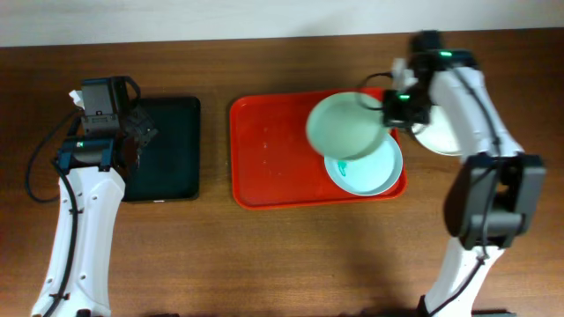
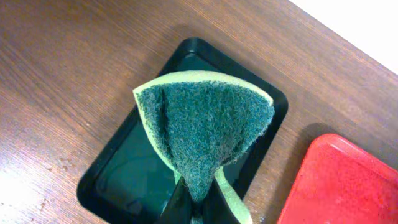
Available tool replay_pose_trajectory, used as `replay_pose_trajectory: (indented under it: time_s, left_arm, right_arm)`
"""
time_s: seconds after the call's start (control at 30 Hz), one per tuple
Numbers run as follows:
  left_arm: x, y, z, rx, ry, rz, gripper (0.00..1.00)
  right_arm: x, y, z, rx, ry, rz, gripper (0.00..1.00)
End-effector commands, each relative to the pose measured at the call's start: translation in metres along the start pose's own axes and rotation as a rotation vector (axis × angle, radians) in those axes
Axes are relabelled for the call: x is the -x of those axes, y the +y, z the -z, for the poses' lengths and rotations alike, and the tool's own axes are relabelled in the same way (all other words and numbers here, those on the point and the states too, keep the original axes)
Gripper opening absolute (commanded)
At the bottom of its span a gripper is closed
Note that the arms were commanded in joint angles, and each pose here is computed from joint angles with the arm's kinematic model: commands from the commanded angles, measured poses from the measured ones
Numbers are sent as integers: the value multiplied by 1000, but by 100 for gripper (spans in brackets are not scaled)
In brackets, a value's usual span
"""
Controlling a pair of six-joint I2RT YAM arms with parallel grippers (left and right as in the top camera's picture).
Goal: Clean dirty plates on tray and stack at the side
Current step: 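Move the pale green plate right and stack it on the white plate, then grasp the light blue plate with the right gripper and scrub it with the sponge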
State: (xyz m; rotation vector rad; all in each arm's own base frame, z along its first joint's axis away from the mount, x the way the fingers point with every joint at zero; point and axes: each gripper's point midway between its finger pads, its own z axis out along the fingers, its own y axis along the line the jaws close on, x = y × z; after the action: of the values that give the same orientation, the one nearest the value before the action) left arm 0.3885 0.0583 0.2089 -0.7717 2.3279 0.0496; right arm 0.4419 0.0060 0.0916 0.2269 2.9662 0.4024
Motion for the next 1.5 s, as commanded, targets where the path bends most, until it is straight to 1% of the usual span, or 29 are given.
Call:
replay_pose_trajectory:
  time_s: [0.0,0.07,0.17,0.23,0.37,0.43,0.47,0.5,0.53,0.6,0.7,0.77,0.83,0.87,0.9,0.93,0.97,1.0,1.03,1.07,1.1,1.13,1.2,1.23,1.27,1.3,1.33,1.47]
  left_arm:
    - [0,-4,0,-23,6,-3,0]
    - [-1,-8,-1,-41,7,-2,0]
    - [0,-10,-1,-55,7,-2,0]
    - [-1,-10,-1,-55,8,-2,0]
    - [0,-10,-1,-55,8,-2,0]
    - [0,-10,-1,-55,8,-2,0]
    - [0,-10,-1,-55,8,-2,0]
    - [0,-10,-1,-55,8,-2,0]
    - [0,-10,-1,-55,7,-2,0]
    - [0,-10,-1,-55,7,-1,0]
    - [0,-10,-1,-55,8,-2,0]
    - [0,-10,-1,-55,8,-2,0]
    - [-1,-10,-1,-56,8,-2,0]
    - [-1,-10,-1,-56,8,-2,0]
    - [-1,-10,-1,-55,9,-2,0]
    - [-1,-10,-1,-55,9,-2,0]
    - [-1,-10,-1,-55,9,-2,0]
    - [-1,-10,-1,-55,9,-2,0]
    - [-1,-10,-1,-55,9,-2,0]
    - [-1,-10,-1,-55,9,-2,0]
    - [-1,-10,-1,-55,9,-2,0]
    - [-1,-10,-1,-55,9,-2,0]
    - [-1,-10,-1,-55,9,-2,0]
    - [-1,-10,-1,-56,9,-2,0]
    - [-1,-10,-1,-56,9,-2,0]
    - [-1,-10,-1,-56,9,-2,0]
    - [-1,-10,-1,-56,9,-2,0]
    - [-1,-10,-1,-56,9,-2,0]
  right_arm:
    - [19,-61,28,131,-102,-187,4]
    - [24,-101,38,105,-154,-248,4]
    - [24,-171,49,-2,-229,-354,4]
    - [20,-199,49,-66,-252,-388,4]
    - [25,-210,46,-98,-289,-387,4]
    - [22,-220,41,-163,-285,-389,4]
    - [19,-225,39,-193,-277,-395,7]
    - [18,-226,39,-200,-275,-396,33]
    - [18,-226,39,-200,-274,-395,70]
    - [16,-224,42,-199,-271,-397,99]
    - [18,-206,62,-185,-299,-363,99]
    - [30,-156,77,-54,-340,-168,99]
    - [33,-84,78,120,-338,69,99]
    - [29,-61,71,143,-308,137,99]
    - [20,-39,54,119,-241,233,99]
    - [10,-20,29,54,-157,322,99]
    - [6,-15,20,18,-128,346,99]
    - [1,-10,7,-26,-93,379,96]
    - [-7,-2,-12,-77,-42,471,85]
    - [-11,2,-24,-109,-13,505,85]
    - [-15,2,-33,-147,9,524,90]
    - [-17,-2,-42,-203,32,542,93]
    - [-20,-12,-51,-283,65,531,93]
    - [-20,-14,-52,-293,65,500,91]
    - [-21,-15,-52,-285,68,494,84]
    - [-24,-16,-51,-285,79,490,73]
    - [-28,-17,-52,-281,99,487,71]
    - [-50,-16,-62,-233,190,473,72]
